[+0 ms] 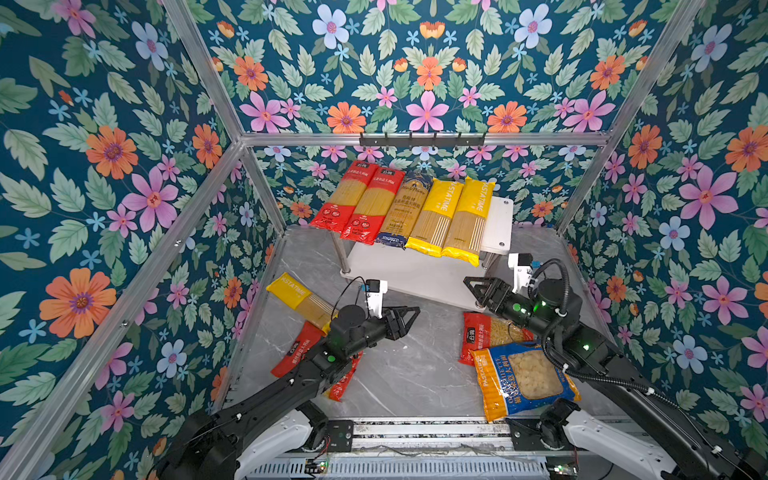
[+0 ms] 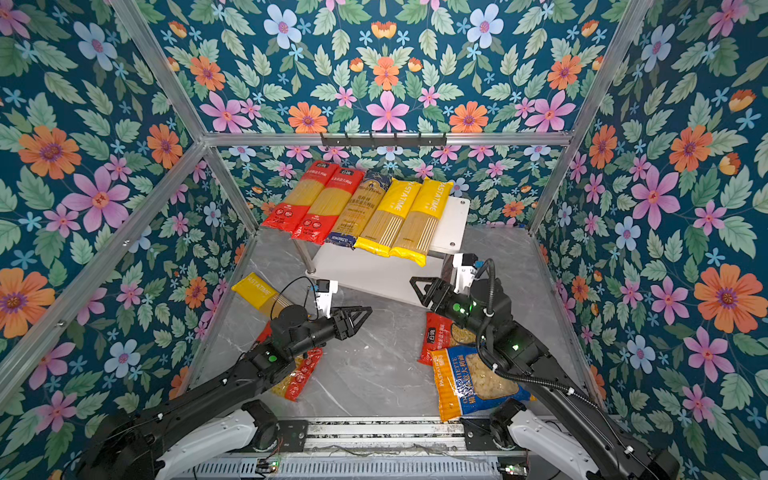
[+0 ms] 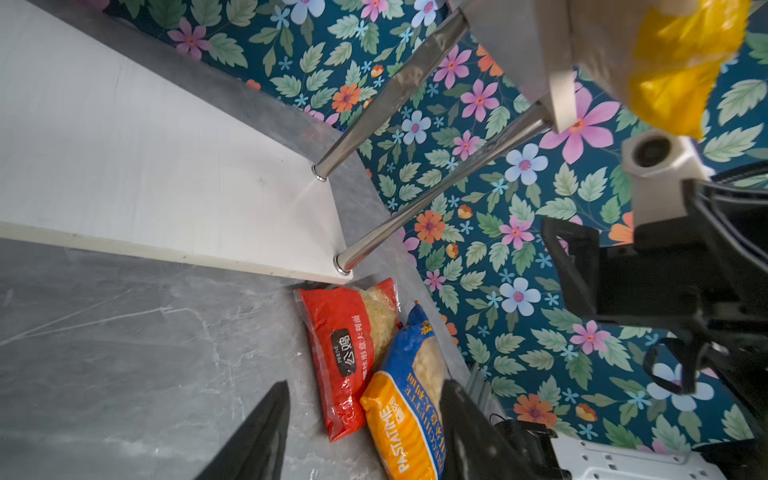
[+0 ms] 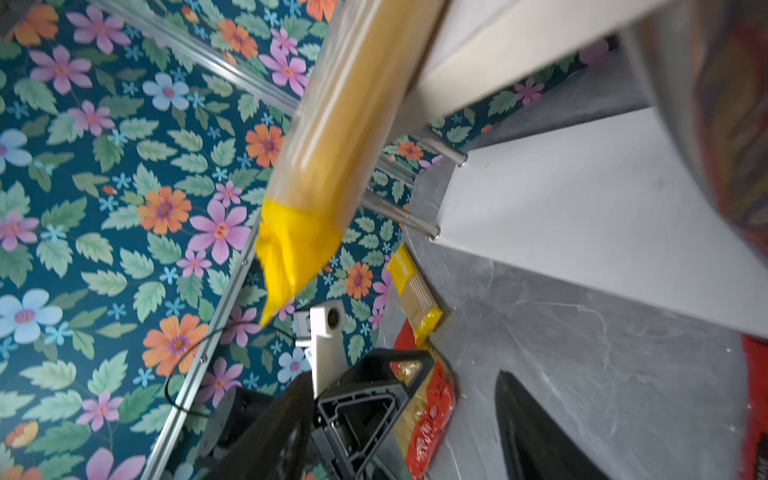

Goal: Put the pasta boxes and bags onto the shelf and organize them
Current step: 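Withdraw the right gripper from the shelf down toward the table, then lower both grippers onto the third yellow PASTATIME bag on the table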

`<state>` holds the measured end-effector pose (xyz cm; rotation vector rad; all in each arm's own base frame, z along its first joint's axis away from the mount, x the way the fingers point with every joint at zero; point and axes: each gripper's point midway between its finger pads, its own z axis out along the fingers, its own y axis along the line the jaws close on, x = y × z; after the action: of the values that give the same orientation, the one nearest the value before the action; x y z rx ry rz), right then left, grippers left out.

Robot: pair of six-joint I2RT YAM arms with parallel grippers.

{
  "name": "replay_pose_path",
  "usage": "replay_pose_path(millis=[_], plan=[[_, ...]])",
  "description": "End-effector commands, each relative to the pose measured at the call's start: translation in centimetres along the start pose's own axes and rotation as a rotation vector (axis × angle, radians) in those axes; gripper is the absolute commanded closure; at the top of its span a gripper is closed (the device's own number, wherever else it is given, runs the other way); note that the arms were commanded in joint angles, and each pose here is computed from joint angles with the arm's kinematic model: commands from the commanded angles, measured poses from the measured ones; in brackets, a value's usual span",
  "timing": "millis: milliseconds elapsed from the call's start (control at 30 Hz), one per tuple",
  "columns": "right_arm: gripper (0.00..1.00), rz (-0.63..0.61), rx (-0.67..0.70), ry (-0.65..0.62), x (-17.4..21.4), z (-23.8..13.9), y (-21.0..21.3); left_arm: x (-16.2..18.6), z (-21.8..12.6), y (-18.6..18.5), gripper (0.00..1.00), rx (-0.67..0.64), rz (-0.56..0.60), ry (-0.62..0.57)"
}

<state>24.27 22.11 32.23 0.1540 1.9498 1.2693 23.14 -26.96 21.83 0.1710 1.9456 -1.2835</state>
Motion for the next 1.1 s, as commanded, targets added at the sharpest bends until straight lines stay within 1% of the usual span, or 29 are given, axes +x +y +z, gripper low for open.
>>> replay_pose_path(millis=[0, 167, 267, 333, 433, 500, 600, 767, 933, 1067], plan=[[0.31, -0.11, -0.014, -0.01, 1.3, 0.3, 0.4, 0.3, 0.5, 0.6, 0.4, -0.043, 0.037, 0.002], [0.33, -0.182, -0.02, 0.04, 4.6, 2.4, 0.4, 1.2, 1.0, 0.9, 0.4, -0.067, 0.052, 0.026], [0.34, -0.231, 0.0, 0.071, 6.5, 3.9, 0.1, 1.6, 0.9, 1.9, 0.4, -0.103, 0.046, 0.031], [0.35, -0.257, 0.02, 0.083, 7.7, 4.9, -0.3, 1.9, 0.7, 3.0, 0.4, -0.161, 0.038, 0.04], [0.37, -0.281, 0.048, 0.11, 9.6, 6.5, -1.4, 2.3, -0.2, 6.0, 0.4, -0.332, 0.04, 0.061], [0.39, -0.305, 0.062, 0.137, 11.3, 7.8, -2.1, 2.3, -1.4, 8.1, 0.4, -0.466, 0.049, 0.065], [0.42, -0.339, 0.084, 0.19, 13.7, 9.6, -3.1, 2.0, -3.5, 10.6, 0.39, -0.611, 0.035, 0.038], [0.46, -0.387, 0.128, 0.279, 17.1, 12.9, -5.0, 1.6, -7.3, 14.4, 0.38, -0.782, -0.017, -0.017], [0.47, -0.429, 0.136, 0.368, 19.7, 16.0, -5.7, 0.6, -11.2, 17.4, 0.34, -0.923, -0.064, -0.079], [0.48, -0.428, 0.136, 0.437, 21.7, 18.2, -6.2, -0.8, -13.6, 19.5, 0.31, -1.02, -0.077, -0.126]])
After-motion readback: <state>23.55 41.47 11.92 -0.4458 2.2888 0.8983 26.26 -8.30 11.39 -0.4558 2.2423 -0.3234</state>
